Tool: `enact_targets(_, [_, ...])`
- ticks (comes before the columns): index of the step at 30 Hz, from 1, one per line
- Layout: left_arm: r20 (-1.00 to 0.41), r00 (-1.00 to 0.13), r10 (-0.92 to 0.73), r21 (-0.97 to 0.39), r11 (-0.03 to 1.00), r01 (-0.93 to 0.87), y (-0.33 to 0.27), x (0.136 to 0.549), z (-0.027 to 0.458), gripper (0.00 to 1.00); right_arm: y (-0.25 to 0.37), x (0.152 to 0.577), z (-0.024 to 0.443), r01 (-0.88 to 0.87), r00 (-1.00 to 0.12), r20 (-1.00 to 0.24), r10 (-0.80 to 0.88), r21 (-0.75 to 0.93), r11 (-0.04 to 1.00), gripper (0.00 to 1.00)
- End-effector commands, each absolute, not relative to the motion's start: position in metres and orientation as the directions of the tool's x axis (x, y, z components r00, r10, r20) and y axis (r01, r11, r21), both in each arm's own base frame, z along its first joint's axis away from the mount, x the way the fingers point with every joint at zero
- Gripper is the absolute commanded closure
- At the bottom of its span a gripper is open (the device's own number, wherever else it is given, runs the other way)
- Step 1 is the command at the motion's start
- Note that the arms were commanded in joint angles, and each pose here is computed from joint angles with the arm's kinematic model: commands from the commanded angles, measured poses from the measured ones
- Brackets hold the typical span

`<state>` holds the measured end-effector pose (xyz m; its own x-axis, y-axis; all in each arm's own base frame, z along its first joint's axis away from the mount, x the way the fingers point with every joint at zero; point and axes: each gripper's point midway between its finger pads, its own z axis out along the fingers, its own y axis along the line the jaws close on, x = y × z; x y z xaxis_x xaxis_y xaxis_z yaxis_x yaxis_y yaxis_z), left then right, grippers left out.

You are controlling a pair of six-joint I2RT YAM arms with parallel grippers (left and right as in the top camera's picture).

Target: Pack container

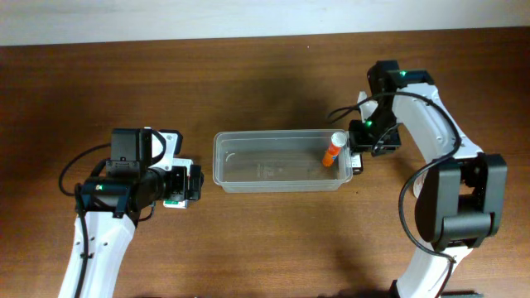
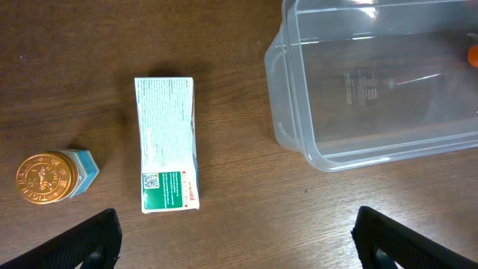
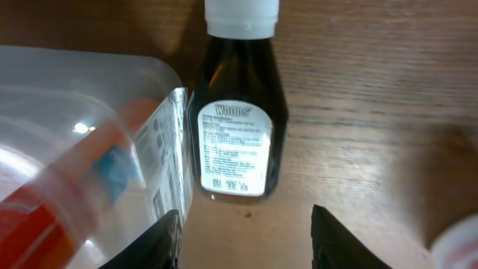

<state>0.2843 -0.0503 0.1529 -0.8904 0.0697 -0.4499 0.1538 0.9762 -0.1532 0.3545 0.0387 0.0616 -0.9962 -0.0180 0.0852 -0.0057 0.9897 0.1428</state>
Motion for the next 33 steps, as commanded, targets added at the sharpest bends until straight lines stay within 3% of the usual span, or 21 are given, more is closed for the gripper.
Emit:
enact_targets(1, [-0.458,-0.887,0.065,-0.147,0.978,0.147,-0.049,0.288,0.157,0.00,0.042,0.344,0.047,-0.007,-0.993,0.115,-0.028,0.179,0.984,0.52])
enact_targets(9, [-0.458,-0.887,0.065,-0.147,0.978,0.147,-0.049,0.288,0.157,0.01,0.062,0.344,0.046,-0.044,-0.993,0.094,-0.076,0.299,0.953,0.51])
enact_targets(33, [-0.458,-0.887,0.065,-0.147,0.978,0.148,-0.049,0.288,0.157,0.01,0.082,0.349,0.053,-0.128,-0.987,0.033,-0.156,0.416,0.900,0.50])
